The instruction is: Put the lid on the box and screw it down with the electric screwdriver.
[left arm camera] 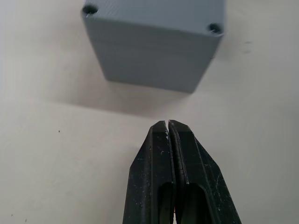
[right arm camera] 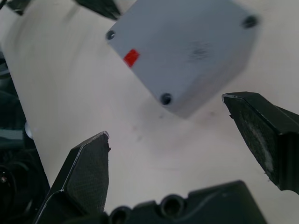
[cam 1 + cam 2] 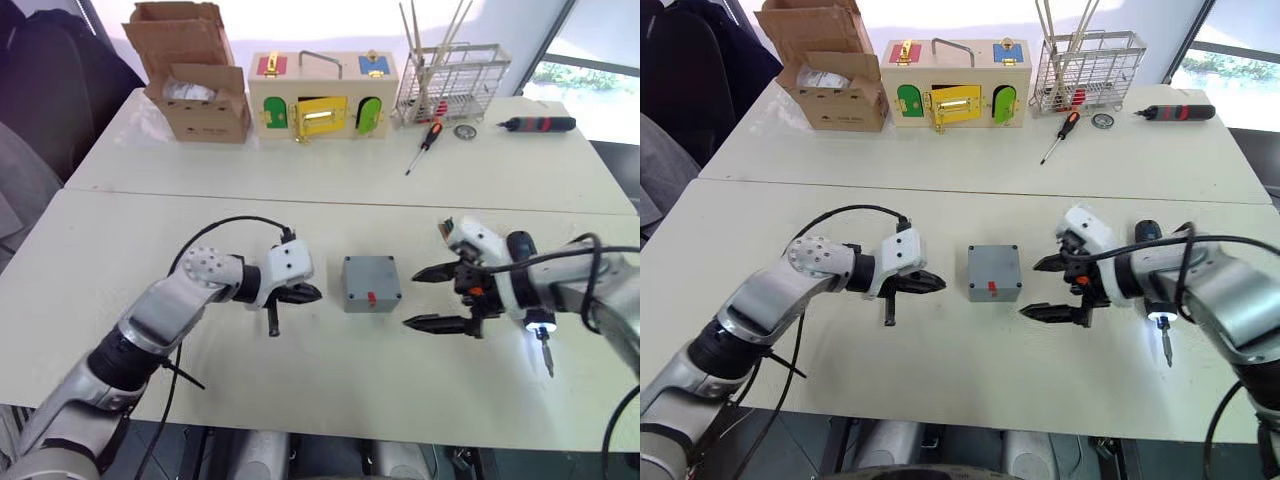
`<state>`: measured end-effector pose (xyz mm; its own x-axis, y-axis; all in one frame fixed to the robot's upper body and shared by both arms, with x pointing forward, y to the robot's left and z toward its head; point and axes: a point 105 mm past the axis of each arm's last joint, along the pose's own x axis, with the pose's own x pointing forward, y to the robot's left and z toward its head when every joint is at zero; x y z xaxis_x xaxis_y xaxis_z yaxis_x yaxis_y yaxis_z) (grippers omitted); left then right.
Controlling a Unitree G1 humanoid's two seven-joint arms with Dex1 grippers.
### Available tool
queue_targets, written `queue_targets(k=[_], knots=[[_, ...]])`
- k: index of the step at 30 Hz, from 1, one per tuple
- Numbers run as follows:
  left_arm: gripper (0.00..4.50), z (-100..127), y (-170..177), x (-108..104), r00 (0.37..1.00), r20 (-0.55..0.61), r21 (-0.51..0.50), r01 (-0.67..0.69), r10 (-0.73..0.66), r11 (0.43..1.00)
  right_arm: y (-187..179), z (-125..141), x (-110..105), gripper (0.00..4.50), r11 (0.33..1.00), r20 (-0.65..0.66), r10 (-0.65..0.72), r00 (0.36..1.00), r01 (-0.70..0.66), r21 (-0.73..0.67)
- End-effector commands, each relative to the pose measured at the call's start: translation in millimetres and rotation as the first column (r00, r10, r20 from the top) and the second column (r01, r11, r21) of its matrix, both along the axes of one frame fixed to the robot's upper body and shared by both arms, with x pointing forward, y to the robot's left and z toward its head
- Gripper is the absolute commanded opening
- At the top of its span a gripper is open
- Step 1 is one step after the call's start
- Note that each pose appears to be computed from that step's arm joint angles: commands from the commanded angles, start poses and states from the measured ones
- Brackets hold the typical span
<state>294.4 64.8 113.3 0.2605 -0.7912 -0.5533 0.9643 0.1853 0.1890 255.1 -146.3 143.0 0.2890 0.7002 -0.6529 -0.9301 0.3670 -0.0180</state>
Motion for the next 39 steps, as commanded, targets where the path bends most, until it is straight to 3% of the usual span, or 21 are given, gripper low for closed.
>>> queue_targets(k=[1,6,19,22,24,31,34,39], knots=[[0.00,5,-7,7,0.998,0.060,0.009,0.016,-0.016,1.000,7,-5,1,4.46,1.000,0.025,0.000,1.000,0.000,-0.011],[0.00,5,-24,16,0.996,0.080,-0.034,0.030,-0.027,0.999,13,-16,-1,4.46,0.999,0.009,0.016,1.000,-0.016,-0.034],[0.00,9,-40,32,0.988,0.156,-0.085,-0.009,0.022,0.996,40,-9,-26,4.46,0.994,-0.064,0.091,0.994,-0.087,0.064],[0.00,8,-34,36,0.985,0.171,-0.064,-0.026,0.036,0.998,35,-7,-24,4.46,0.997,-0.042,0.074,0.996,-0.073,0.035],[0.00,6,-20,35,0.983,0.181,-0.012,-0.035,0.037,0.999,12,-6,-13,4.46,0.997,0.011,0.029,1.000,-0.028,-0.069],[0.00,-2,9,13,0.988,0.146,0.126,0.030,-0.049,0.992,-27,-10,12,4.46,0.971,0.112,-0.004,0.994,0.031,-0.236],[0.00,-1,3,-8,0.993,0.056,0.075,0.100,-0.105,0.992,-18,-9,26,4.46,0.984,0.149,0.003,0.989,0.024,-0.177],[0.00,-4,-9,-19,0.992,0.007,0.029,0.127,-0.127,0.992,-2,-12,27,4.46,0.991,0.151,0.062,0.987,-0.043,-0.128]])
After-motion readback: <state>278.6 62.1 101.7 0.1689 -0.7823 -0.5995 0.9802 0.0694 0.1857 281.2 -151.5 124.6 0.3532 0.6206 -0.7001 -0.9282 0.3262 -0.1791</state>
